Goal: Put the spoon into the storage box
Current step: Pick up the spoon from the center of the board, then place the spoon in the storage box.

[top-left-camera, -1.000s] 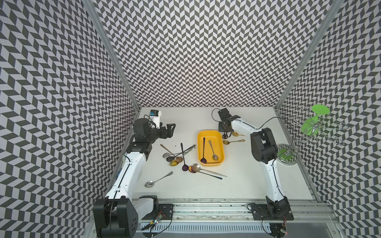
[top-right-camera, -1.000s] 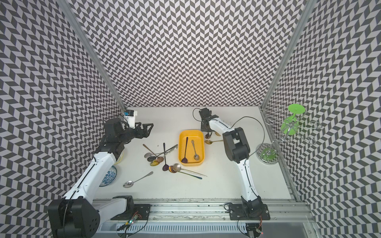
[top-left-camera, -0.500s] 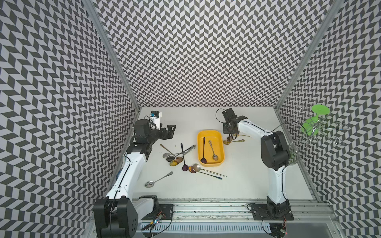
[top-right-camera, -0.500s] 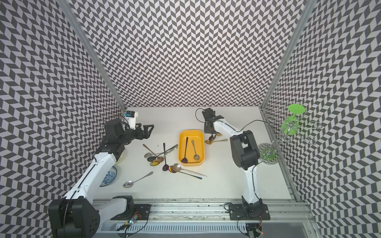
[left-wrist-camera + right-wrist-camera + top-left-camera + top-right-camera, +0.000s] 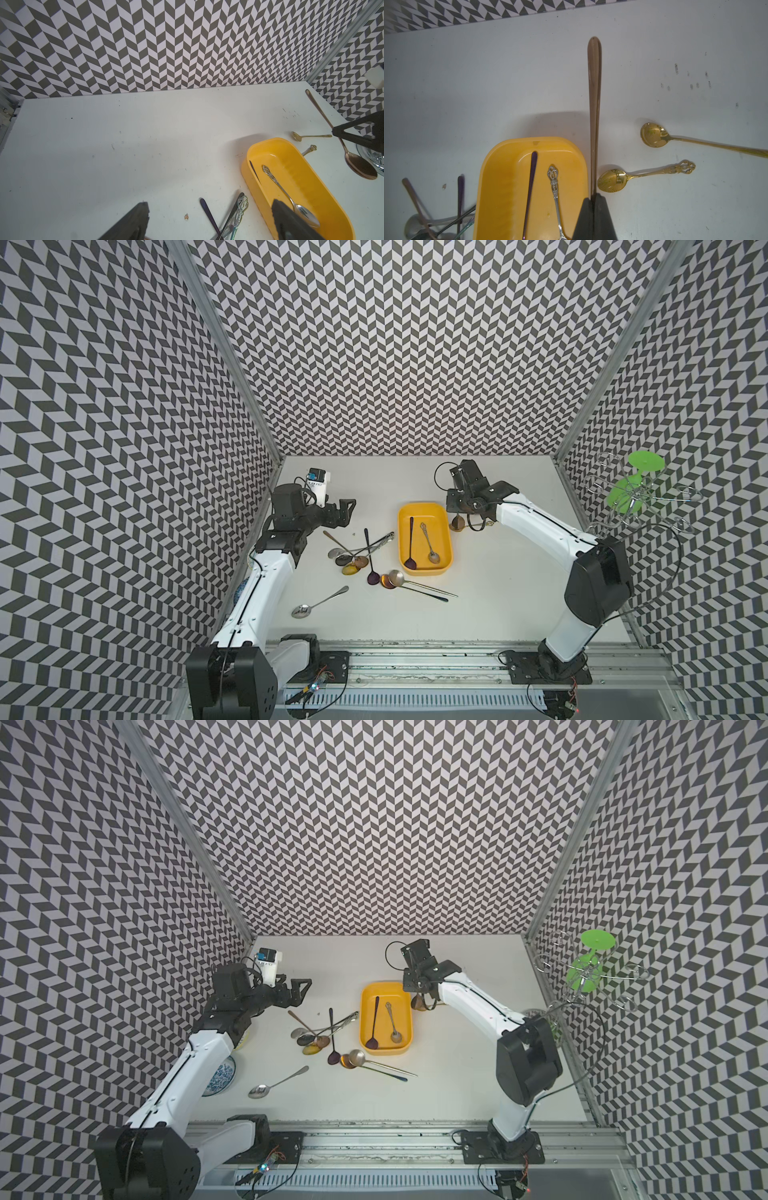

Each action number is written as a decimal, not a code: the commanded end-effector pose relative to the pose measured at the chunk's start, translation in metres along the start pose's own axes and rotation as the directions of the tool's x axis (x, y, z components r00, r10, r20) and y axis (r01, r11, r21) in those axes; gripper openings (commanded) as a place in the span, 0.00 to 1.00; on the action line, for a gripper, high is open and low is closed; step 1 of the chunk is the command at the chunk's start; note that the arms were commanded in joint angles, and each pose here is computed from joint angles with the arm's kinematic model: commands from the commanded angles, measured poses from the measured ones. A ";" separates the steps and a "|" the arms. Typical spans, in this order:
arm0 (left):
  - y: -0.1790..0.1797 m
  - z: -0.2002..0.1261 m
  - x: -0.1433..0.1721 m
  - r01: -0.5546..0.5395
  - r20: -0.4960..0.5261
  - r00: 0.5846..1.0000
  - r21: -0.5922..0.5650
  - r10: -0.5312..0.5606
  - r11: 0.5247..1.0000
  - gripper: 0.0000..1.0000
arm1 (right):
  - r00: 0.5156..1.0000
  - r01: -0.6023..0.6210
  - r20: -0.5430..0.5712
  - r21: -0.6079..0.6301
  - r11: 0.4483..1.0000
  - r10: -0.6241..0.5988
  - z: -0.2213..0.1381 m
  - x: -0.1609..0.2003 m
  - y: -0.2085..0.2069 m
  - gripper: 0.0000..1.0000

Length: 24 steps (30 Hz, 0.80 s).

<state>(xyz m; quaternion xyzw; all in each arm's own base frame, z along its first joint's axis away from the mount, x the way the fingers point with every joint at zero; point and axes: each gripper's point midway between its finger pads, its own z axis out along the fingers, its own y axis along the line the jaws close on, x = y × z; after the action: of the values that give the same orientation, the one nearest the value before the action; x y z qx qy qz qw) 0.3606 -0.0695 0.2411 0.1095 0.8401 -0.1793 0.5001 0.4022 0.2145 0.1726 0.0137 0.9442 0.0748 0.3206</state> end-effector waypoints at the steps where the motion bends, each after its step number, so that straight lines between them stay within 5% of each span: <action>1: 0.001 -0.004 0.019 -0.002 -0.058 0.998 -0.023 0.000 1.000 0.96 | 0.999 -0.038 0.020 -0.077 0.996 0.039 -0.019 0.006 0.021 0.00; 17: 0.028 0.002 0.072 0.153 -0.130 0.978 -0.091 -0.164 0.984 0.99 | 0.998 -0.027 -0.066 -0.193 0.981 0.015 -0.003 0.067 0.061 0.02; 24: 0.040 0.007 0.084 0.239 -0.145 0.957 -0.105 -0.252 0.965 0.99 | 0.996 -0.016 -0.088 -0.182 0.983 0.000 0.008 0.076 0.060 0.25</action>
<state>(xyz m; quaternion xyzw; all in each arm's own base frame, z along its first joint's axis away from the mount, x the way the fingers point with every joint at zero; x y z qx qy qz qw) 0.3380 -0.0357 0.1583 0.0079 0.8947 -0.1791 0.4090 0.3406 0.2707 0.1291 -0.0127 0.9523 0.1465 0.2673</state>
